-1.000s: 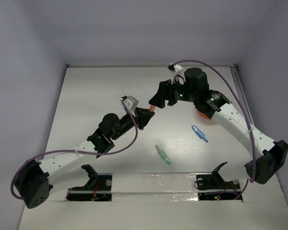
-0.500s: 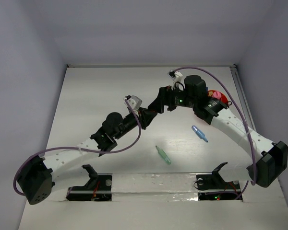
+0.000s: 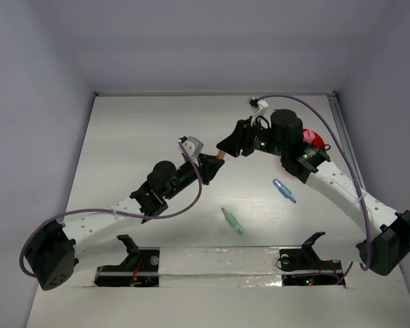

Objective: Sort the stationery into containers
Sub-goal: Close the pen cap on the pen.

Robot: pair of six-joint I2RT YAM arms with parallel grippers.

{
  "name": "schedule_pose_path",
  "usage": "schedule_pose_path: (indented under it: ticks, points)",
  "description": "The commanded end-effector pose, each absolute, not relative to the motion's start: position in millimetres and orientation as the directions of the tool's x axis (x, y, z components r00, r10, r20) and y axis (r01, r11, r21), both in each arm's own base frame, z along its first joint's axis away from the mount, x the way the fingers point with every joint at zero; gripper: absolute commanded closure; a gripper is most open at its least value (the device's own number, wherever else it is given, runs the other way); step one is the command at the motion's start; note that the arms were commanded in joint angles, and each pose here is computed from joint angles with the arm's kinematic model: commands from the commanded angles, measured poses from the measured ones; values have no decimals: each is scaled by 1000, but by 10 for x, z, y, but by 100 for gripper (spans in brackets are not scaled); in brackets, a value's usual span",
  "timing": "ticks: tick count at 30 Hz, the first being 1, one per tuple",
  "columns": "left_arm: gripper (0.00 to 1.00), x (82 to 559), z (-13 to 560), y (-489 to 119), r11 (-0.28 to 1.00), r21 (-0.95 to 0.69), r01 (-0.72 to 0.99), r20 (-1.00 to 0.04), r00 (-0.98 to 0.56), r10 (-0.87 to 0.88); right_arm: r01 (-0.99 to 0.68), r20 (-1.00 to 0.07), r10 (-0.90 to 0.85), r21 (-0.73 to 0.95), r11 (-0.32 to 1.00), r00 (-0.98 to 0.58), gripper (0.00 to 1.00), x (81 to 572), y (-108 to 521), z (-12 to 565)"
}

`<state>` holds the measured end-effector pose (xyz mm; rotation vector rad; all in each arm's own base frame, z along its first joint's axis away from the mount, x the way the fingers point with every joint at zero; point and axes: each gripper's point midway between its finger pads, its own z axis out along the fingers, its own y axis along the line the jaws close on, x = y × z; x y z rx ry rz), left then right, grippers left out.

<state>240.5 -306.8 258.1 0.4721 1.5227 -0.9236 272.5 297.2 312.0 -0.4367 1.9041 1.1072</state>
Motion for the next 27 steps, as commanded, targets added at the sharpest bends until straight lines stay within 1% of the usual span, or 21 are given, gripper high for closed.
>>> schedule_pose_path:
  ticks: [1, 3, 4, 6, 7, 8, 9, 10, 15, 16, 18, 27]
  points:
    - [100, 2419, 3017, -3090, 577, -278, 768, -945, -111, -308, -669, -842, 164, 513, 537, -514, 49, 2798, 2973, 3294]
    - [100, 2423, 3025, -3096, 576, -278, 768, -945, -110, -309, -668, -841, 170, 516, 536, -513, 54, 2795, 2970, 3289]
    - [100, 2423, 3030, -3100, 575, -278, 770, -944, -109, -310, -667, -841, 171, 517, 536, -514, 60, 2795, 2970, 3286]
    - [100, 2424, 3027, -3106, 573, -279, 770, -944, -110, -311, -665, -839, 177, 521, 535, -515, 65, 2798, 2972, 3281]
    - [100, 2427, 3029, -3108, 574, -277, 771, -944, -108, -311, -664, -839, 181, 522, 536, -514, 75, 2801, 2970, 3279]
    - [100, 2429, 3033, -3106, 574, -277, 770, -944, -107, -312, -660, -835, 181, 527, 535, -520, 79, 2795, 2970, 3246]
    - [100, 2400, 3052, -3129, 566, -279, 776, -942, -107, -317, -665, -834, 181, 530, 526, -521, 81, 2771, 3000, 3248]
    - [100, 2404, 3062, -3131, 565, -280, 776, -941, -107, -320, -661, -831, 184, 534, 527, -525, 85, 2773, 3001, 3231]
    - [100, 2425, 3331, -3110, 561, -300, 771, -923, -86, -376, -663, -822, 186, 549, 508, -538, 96, 2740, 3050, 3140]
    - [100, 2421, 3391, -3101, 559, -301, 773, -919, -78, -387, -668, -818, 184, 555, 495, -544, 100, 2698, 3084, 3129]
    - [100, 2376, 3588, -3084, 542, -311, 781, -901, -61, -429, -681, -824, 203, 555, 479, -529, 100, 2690, 3092, 3177]
    - [100, 2285, 4317, -2908, 494, -345, 798, -814, 8, -581, -684, -797, 225, 599, 417, -561, 100, 2549, 3200, 2955]
